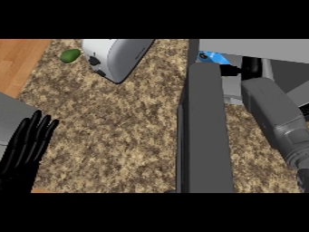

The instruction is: Pick up the milk, place it into the microwave and close the microwave

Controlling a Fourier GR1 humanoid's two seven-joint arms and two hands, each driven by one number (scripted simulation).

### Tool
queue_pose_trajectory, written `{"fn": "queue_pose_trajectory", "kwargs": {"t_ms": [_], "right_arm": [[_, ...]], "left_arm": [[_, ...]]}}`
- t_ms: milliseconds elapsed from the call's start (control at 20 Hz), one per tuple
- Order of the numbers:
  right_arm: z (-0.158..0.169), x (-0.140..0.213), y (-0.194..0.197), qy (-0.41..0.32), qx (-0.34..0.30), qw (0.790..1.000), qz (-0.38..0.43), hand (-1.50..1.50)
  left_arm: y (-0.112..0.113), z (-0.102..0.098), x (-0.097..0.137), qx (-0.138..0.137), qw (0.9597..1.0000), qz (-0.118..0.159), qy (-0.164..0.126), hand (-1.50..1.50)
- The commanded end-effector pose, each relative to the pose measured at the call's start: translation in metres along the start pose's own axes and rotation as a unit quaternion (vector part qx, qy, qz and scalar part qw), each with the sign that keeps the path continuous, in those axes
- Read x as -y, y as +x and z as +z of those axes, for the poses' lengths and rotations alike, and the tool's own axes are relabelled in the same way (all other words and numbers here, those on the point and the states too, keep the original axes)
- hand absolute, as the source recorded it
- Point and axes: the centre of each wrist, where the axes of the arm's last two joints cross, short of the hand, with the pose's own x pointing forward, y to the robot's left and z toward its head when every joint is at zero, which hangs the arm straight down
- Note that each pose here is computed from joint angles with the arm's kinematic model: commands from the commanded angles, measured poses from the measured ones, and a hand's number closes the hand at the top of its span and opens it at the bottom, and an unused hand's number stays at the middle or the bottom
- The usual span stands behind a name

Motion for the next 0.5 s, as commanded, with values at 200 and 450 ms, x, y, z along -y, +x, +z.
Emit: {"fn": "queue_pose_trajectory", "kwargs": {"t_ms": [200,450], "right_arm": [[0.025,0.01,-0.033,0.027,-0.003,0.999,-0.031,-1.5],[0.02,0.012,-0.029,0.02,-0.01,0.998,-0.058,-1.5]], "left_arm": [[-0.003,0.004,0.007,0.003,1.0,0.002,0.003,-1.5],[-0.009,0.003,0.01,-0.011,0.9999,0.002,-0.001,-1.5]]}}
